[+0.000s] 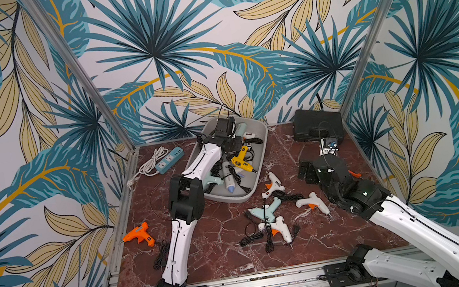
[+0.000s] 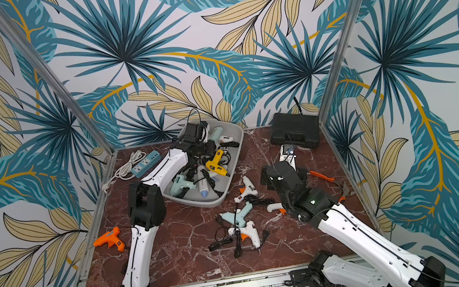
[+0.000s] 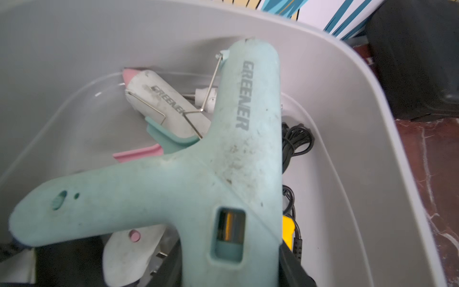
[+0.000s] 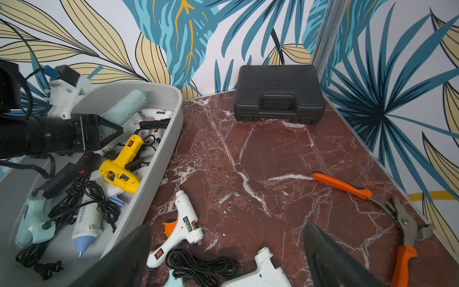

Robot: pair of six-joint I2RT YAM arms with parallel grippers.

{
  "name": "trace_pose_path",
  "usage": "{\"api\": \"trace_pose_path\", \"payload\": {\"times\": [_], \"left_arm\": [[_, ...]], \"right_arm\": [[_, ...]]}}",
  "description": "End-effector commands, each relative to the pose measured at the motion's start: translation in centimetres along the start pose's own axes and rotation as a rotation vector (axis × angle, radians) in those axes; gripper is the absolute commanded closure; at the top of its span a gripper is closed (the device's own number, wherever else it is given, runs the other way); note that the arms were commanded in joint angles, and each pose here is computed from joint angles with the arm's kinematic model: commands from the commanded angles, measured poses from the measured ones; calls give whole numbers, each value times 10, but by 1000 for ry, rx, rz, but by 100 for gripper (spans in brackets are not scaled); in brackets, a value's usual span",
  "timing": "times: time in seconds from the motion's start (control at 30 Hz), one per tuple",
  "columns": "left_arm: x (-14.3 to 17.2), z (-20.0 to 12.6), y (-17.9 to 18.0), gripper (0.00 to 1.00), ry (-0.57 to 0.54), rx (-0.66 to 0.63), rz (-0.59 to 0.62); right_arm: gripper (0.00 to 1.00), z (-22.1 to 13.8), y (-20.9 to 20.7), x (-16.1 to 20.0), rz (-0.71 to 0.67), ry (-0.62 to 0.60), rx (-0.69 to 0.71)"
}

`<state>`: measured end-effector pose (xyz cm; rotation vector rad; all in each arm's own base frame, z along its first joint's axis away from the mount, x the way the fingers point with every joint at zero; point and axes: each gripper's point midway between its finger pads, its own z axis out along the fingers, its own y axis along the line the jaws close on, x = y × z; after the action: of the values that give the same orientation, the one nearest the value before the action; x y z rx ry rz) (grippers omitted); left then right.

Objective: Put the hot melt glue gun into the storage box
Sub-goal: Place the hot melt adhesive gun in the storage box.

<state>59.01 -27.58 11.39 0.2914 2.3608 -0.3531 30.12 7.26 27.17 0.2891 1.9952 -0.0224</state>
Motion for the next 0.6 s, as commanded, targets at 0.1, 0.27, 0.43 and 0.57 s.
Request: {"api": "trace_pose_path", "payload": {"times": [0.1, 0.27, 0.43, 0.57], "left_arm": [[16, 9, 5, 100, 71, -44, -9], [23, 11, 8, 98, 92, -65, 8], [20, 4, -5, 43, 89, -41, 44], [4, -15, -22, 33, 57, -18, 79]], "right_arm": [[0, -3, -4, 0, 8, 8, 9], [1, -2, -4, 2, 5, 12, 11], [0, -1, -5, 3, -8, 21, 28], [1, 1, -5, 3, -21, 33, 40]]}}
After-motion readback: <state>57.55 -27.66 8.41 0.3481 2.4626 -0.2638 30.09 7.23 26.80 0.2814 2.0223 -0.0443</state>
